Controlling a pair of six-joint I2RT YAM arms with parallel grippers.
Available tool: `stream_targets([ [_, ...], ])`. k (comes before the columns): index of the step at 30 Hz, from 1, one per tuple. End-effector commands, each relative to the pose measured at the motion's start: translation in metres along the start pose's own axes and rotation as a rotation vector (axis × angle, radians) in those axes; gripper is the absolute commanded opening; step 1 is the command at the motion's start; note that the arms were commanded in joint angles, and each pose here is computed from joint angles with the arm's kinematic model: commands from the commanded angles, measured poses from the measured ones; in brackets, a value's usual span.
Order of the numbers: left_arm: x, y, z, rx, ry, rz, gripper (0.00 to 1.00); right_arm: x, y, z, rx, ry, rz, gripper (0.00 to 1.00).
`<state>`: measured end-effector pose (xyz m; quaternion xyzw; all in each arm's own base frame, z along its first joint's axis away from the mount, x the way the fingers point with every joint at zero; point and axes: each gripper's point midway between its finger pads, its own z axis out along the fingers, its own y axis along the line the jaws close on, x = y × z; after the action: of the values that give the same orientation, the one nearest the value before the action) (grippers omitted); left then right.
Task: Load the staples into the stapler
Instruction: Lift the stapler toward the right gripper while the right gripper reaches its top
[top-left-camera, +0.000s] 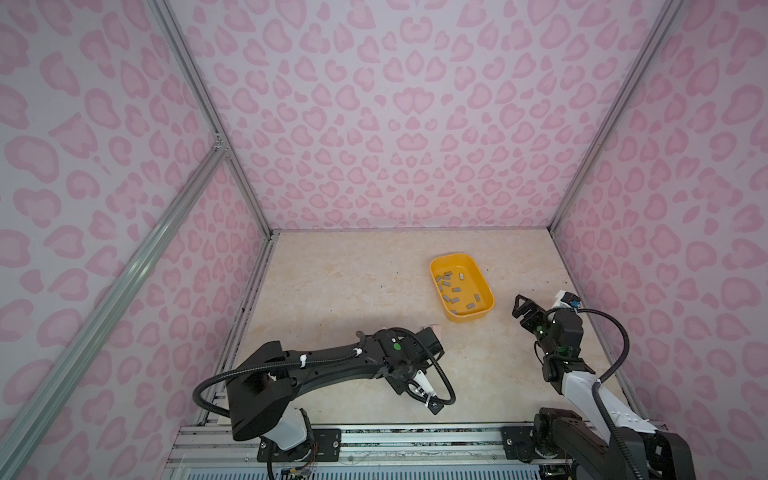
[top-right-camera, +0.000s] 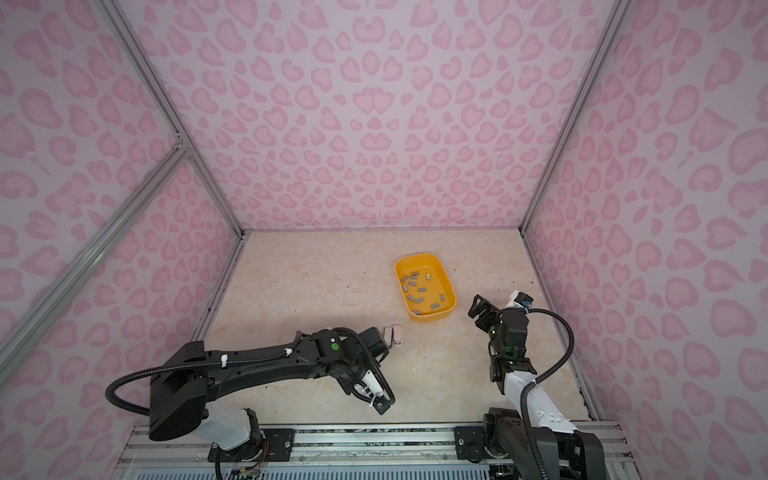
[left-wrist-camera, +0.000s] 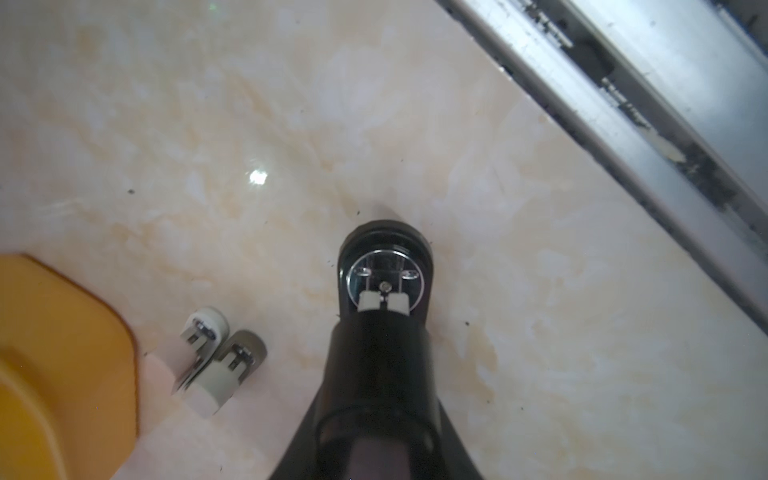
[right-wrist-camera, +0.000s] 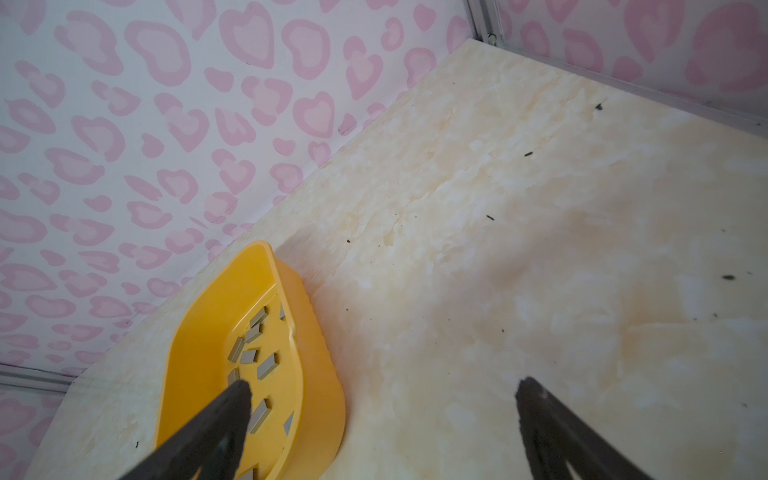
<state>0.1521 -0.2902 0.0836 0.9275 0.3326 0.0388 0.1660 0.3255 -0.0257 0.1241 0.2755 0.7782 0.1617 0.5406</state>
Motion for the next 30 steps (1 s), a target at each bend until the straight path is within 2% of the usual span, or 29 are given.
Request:
stream_targets([
  [1,0.013,0.03,-0.034,-0.203,0.007,-0.095,0.04,-0.004,0.005,0.0,-0.015,-0.013,-0.013,0.99],
  [6,0.033,0.051,-0.102,-0.465,-0.018,-0.252,0.03,0.003,0.038,0.0,-0.085,0.013,-0.149,0.94],
  [10,0.047,0.041,-0.124,-0.592,-0.02,-0.356,0.04,0.012,0.072,-0.004,-0.124,0.039,-0.274,0.9],
  [14,0.06,0.026,-0.119,-0.692,-0.035,-0.493,0.04,0.02,0.121,-0.018,-0.29,0.076,-0.221,0.85],
  [18,0.055,0.027,-0.135,-0.781,-0.155,-0.574,0.04,0.035,0.169,-0.044,-0.402,0.087,-0.201,0.83],
  [22,0.052,0.031,-0.135,-0.772,-0.217,-0.624,0.04,0.049,0.198,-0.068,-0.485,0.119,-0.172,0.82],
  [26,0.049,0.042,-0.127,-0.736,-0.252,-0.7,0.04,0.068,0.22,-0.094,-0.561,0.183,-0.158,0.75],
  [30,0.043,0.046,-0.118,-0.677,-0.279,-0.73,0.04,0.087,0.228,-0.115,-0.598,0.203,-0.179,0.73],
])
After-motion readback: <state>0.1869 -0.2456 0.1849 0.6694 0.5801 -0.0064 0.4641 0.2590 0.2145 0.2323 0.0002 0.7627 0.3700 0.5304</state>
